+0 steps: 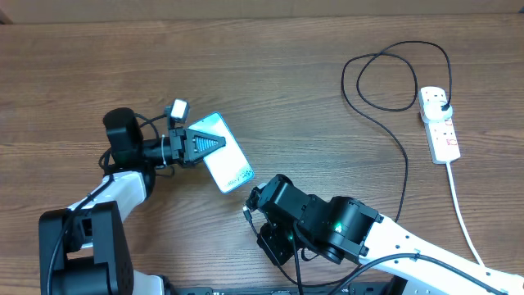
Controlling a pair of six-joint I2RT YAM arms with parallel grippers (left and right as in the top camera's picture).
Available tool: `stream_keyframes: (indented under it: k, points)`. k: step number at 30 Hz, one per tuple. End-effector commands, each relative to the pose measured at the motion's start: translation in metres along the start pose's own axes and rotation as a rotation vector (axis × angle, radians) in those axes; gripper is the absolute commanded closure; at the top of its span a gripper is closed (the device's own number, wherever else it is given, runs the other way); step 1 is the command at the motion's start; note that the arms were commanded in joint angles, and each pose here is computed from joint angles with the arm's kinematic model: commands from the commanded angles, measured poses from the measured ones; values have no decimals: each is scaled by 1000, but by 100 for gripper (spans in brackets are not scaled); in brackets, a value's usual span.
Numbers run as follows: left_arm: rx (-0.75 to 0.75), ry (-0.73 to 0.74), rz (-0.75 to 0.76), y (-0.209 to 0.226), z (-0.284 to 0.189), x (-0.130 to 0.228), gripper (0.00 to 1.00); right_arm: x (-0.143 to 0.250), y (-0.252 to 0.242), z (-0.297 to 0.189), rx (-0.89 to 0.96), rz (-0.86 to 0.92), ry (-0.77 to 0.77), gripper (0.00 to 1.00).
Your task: Plug charger to phone and switch on socket
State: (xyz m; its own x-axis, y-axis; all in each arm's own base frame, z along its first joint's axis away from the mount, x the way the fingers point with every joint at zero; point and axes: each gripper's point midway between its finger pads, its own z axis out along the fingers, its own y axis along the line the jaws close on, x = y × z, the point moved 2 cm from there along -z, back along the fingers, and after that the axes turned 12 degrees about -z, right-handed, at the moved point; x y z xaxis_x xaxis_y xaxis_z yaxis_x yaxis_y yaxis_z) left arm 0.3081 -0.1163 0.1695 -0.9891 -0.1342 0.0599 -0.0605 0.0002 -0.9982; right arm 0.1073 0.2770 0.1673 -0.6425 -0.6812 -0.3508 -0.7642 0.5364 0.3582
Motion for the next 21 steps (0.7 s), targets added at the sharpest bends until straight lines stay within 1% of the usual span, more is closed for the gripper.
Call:
stream_keyframes:
  k: [1,4,9,11,13,21]
  points:
    - [11,60,60,-8,10,6,96,-5,11,-5,-49,-18,-18,96]
    - [11,89,87,-10,18,10,96,-4,17,-6,-89,-18,-9,96]
    - [11,130,102,-11,30,17,96,-10,10,-3,-60,-25,-43,96]
    - [11,131,103,-11,30,17,96,-10,-1,-3,-12,-7,-44,96]
    - [11,131,102,-11,30,17,96,-10,-20,-6,75,22,-49,96]
    - [11,132,94,-10,30,17,96,-7,-38,-10,109,9,-31,96]
